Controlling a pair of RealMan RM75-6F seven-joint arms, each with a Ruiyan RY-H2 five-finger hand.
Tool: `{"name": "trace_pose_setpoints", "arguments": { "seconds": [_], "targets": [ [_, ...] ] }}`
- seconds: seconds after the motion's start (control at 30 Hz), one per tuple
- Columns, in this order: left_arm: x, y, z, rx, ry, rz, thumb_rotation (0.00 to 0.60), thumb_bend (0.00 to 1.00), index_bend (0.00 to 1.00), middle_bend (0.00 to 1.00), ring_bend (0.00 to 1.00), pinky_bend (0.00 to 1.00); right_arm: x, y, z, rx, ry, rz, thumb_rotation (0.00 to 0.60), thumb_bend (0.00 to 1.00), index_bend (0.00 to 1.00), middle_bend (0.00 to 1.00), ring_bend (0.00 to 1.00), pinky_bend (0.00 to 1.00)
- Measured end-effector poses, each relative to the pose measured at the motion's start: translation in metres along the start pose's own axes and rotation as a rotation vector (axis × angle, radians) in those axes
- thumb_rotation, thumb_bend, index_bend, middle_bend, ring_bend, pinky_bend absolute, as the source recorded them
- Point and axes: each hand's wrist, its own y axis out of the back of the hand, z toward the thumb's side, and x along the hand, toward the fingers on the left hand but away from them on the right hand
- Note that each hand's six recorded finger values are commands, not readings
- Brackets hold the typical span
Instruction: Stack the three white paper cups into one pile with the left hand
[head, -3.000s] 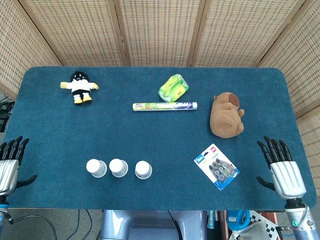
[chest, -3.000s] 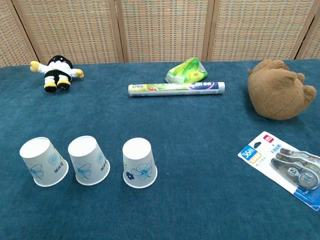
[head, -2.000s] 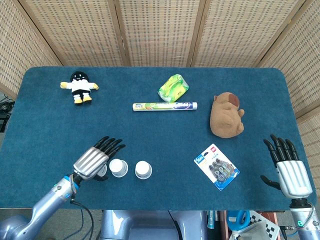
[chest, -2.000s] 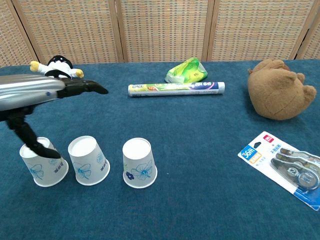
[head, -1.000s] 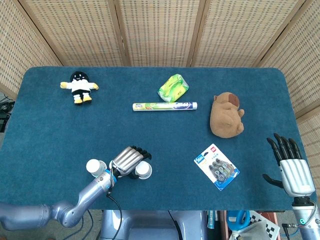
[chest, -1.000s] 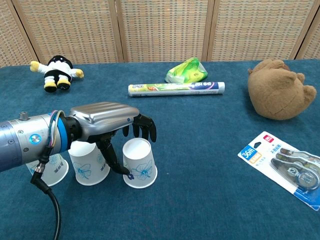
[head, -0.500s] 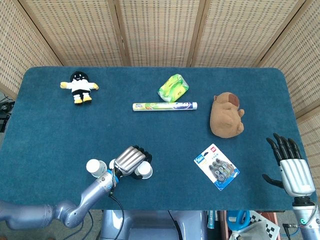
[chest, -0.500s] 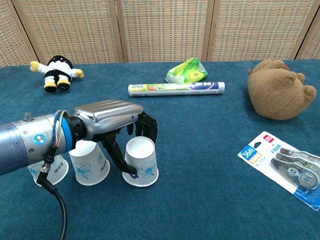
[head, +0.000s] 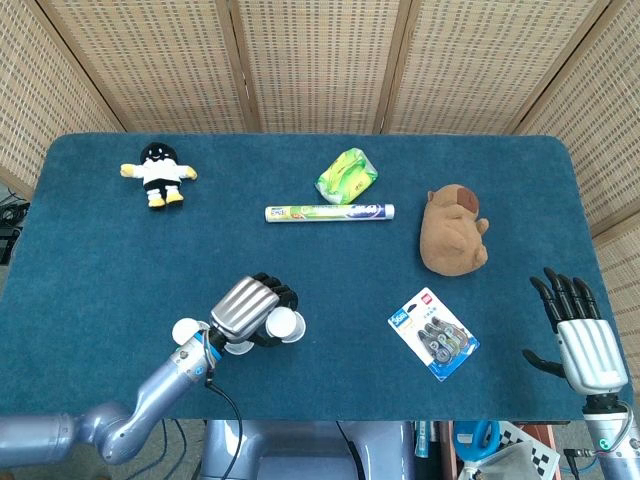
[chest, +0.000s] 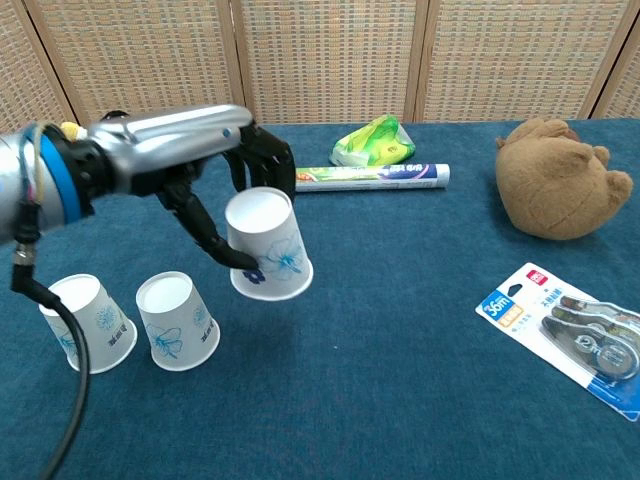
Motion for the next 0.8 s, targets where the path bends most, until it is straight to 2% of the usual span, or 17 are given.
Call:
{"name": "trace_pose_setpoints", "arguments": {
  "seconds": [0.13, 0.27, 0.43, 0.57, 0.8],
  "targets": [
    [-0.022, 0.023, -0.017, 0.003, 0.040, 0.034, 0.600, 0.11, 0.45, 0.49, 0.38, 0.35, 0.001, 0.000, 0.001, 0.001, 0.000, -0.001, 0.600, 0.00, 0.00, 0.00, 0.00, 0.00],
    [-0.040, 0.026, -0.031, -0.059, 0.070, 0.047, 0.600, 0.11, 0.45, 0.49, 0.38, 0.36, 0.001, -0.003, 0.004, 0.008, 0.006, 0.005, 0.600, 0.00, 0.00, 0.00, 0.00, 0.00],
    [-0.055, 0.018, -0.047, -0.117, 0.075, 0.029, 0.600, 0.11, 0.45, 0.49, 0.38, 0.36, 0.001, -0.006, 0.007, 0.016, 0.012, 0.011, 0.600, 0.00, 0.00, 0.00, 0.00, 0.00],
    [-0.065, 0.005, -0.062, -0.121, 0.097, -0.003, 0.600, 0.11, 0.45, 0.49, 0.38, 0.35, 0.002, -0.007, 0.007, 0.017, 0.006, 0.009, 0.600, 0.00, 0.00, 0.00, 0.00, 0.00],
    [-0.069, -0.004, -0.067, -0.127, 0.110, -0.023, 0.600, 0.11, 0.45, 0.49, 0.38, 0.35, 0.001, -0.007, 0.005, 0.015, 0.002, 0.013, 0.600, 0.00, 0.00, 0.00, 0.00, 0.00]
  ]
}}
